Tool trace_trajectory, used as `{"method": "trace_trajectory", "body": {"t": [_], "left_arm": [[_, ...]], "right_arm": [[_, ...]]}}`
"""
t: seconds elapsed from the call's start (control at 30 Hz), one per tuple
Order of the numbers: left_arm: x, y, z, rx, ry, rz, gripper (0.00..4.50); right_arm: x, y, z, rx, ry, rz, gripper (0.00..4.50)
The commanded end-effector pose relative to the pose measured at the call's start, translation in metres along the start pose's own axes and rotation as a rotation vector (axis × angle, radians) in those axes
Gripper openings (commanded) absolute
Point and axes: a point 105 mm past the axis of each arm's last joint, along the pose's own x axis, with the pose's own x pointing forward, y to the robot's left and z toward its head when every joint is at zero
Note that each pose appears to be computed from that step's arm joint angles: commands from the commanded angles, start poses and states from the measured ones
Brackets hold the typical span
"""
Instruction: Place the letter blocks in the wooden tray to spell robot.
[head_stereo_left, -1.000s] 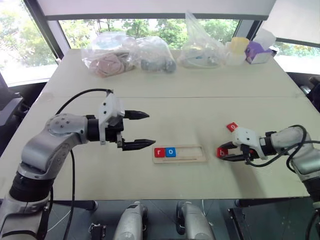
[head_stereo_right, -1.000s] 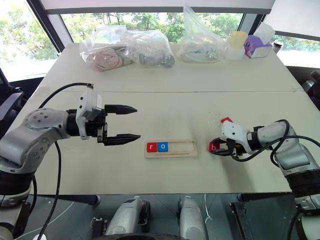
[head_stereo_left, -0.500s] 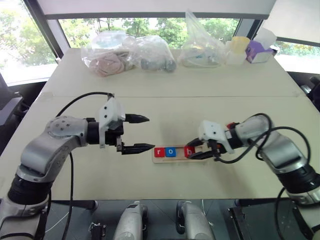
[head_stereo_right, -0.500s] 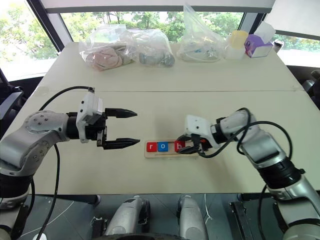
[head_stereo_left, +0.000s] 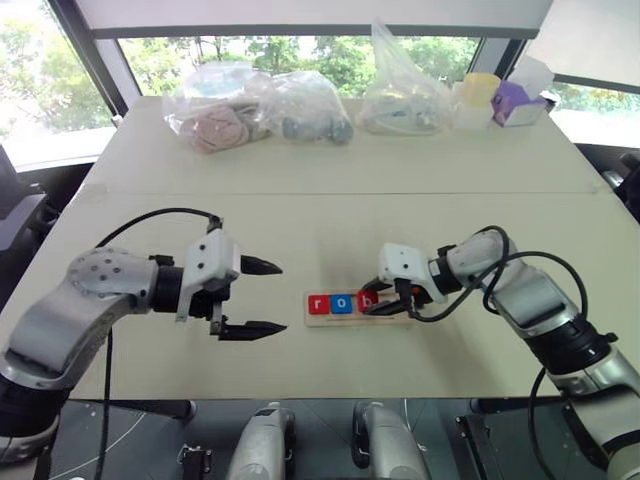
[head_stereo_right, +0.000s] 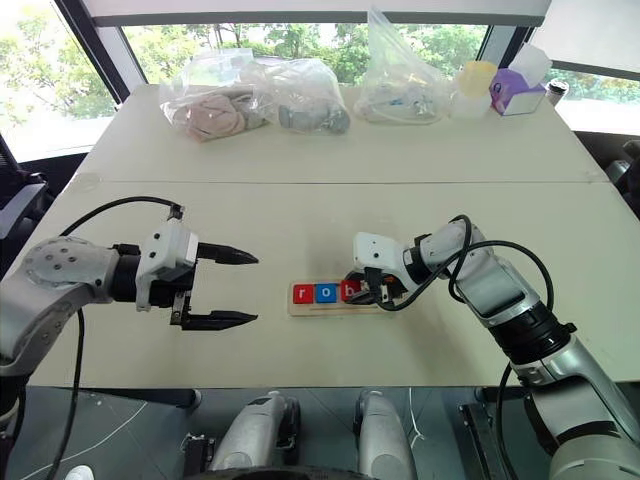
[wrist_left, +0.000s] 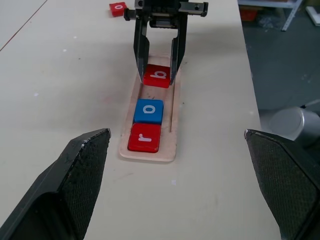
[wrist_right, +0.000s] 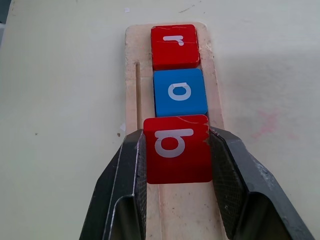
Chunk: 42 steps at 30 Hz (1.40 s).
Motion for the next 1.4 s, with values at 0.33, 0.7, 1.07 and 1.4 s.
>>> {"method": "trace_trajectory", "body": {"t": [0.33, 0.7, 1.07, 1.4], "left_arm": [[-0.004, 0.000, 0.012, 0.057, -0.017, 0.020, 4.50], [-0.002, 0.000, 0.014, 0.062, -0.025, 0.027, 4.50], [-0.002, 0.003, 0.014, 0.067, -0.031, 0.038, 4.50], [0.001, 0.002, 0.015, 0.067, -0.043, 0.031, 4.50]], "right_arm": [[0.006, -0.008, 0.008, -0.048, -0.013, -0.018, 1.17], [0.007, -0.012, 0.006, -0.055, -0.008, -0.026, 1.67], [-0.006, -0.014, 0.021, -0.053, -0.040, -0.024, 4.47], [-0.017, -0.061, 0.017, -0.062, -0.051, -0.290, 4.47]]}}
